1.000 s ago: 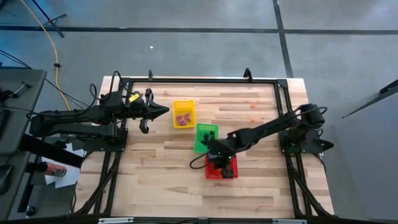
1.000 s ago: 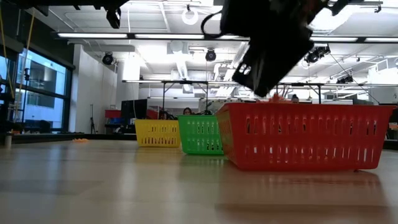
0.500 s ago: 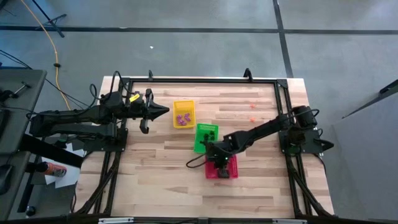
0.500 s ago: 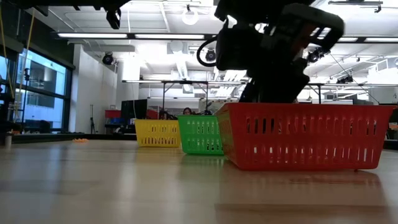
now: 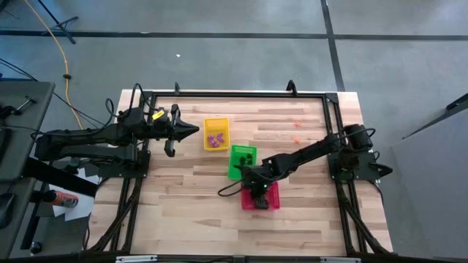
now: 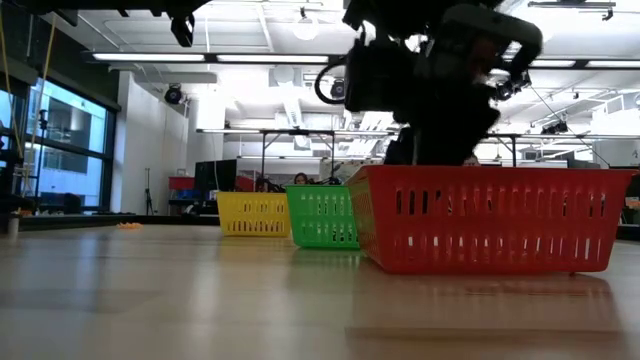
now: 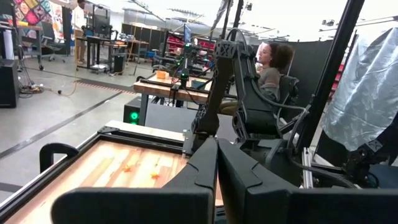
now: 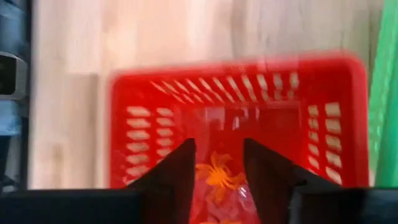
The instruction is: Sort Halloween decoration
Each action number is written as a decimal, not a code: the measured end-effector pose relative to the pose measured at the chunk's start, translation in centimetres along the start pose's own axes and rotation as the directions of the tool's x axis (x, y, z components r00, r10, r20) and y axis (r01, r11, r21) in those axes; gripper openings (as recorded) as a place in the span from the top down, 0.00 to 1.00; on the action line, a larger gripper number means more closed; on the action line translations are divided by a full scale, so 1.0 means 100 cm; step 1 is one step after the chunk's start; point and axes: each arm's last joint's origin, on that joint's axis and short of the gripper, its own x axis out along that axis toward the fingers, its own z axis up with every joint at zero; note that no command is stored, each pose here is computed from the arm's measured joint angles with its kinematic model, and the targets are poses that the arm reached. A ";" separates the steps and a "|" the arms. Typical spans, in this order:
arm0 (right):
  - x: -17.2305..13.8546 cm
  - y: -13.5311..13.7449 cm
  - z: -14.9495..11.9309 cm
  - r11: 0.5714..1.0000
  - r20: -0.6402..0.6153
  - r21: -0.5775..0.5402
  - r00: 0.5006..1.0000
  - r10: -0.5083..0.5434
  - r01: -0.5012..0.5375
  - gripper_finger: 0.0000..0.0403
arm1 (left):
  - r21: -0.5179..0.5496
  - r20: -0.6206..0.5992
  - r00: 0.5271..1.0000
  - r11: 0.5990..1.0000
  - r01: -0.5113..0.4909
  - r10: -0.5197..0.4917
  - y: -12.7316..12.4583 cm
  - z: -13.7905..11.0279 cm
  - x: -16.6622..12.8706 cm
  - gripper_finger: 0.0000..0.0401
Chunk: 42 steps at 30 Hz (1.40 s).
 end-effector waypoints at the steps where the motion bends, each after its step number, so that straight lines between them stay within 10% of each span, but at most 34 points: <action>1: -0.002 0.002 0.003 1.000 0.008 -0.003 1.000 0.011 -0.011 0.66 | 0.000 0.000 1.000 1.000 0.000 0.000 0.000 0.000 0.000 1.00; 9: -0.048 0.018 0.010 0.997 -0.050 -0.082 0.999 0.003 -0.007 0.48 | -0.004 -0.030 1.000 1.000 -0.006 0.006 0.001 -0.003 0.000 1.00; 16: -0.100 0.012 -0.030 0.959 -0.103 -0.139 0.959 -0.263 0.248 0.47 | -0.016 -0.119 0.993 1.000 -0.022 0.020 0.002 -0.011 -0.001 1.00; 24: -0.134 -0.011 -0.108 0.902 0.014 0.152 0.911 -0.411 0.404 0.48 | -0.014 -0.119 0.992 0.999 -0.034 0.032 0.002 -0.012 -0.001 1.00; 30: -0.136 -0.025 -0.143 0.856 0.258 0.403 0.857 -0.446 0.324 0.48 | -0.007 -0.108 0.989 0.995 -0.101 0.099 0.004 -0.011 -0.001 1.00; 34: -0.137 -0.028 -0.137 0.877 0.542 0.438 0.721 -0.432 0.197 0.48 | -0.006 -0.106 0.989 0.994 -0.107 0.106 0.005 -0.011 -0.001 1.00; 42: -0.186 -0.027 -0.092 0.943 0.914 0.272 0.254 -0.316 0.193 0.48 | -0.019 -0.100 0.988 0.993 -0.120 0.118 0.005 -0.011 -0.001 1.00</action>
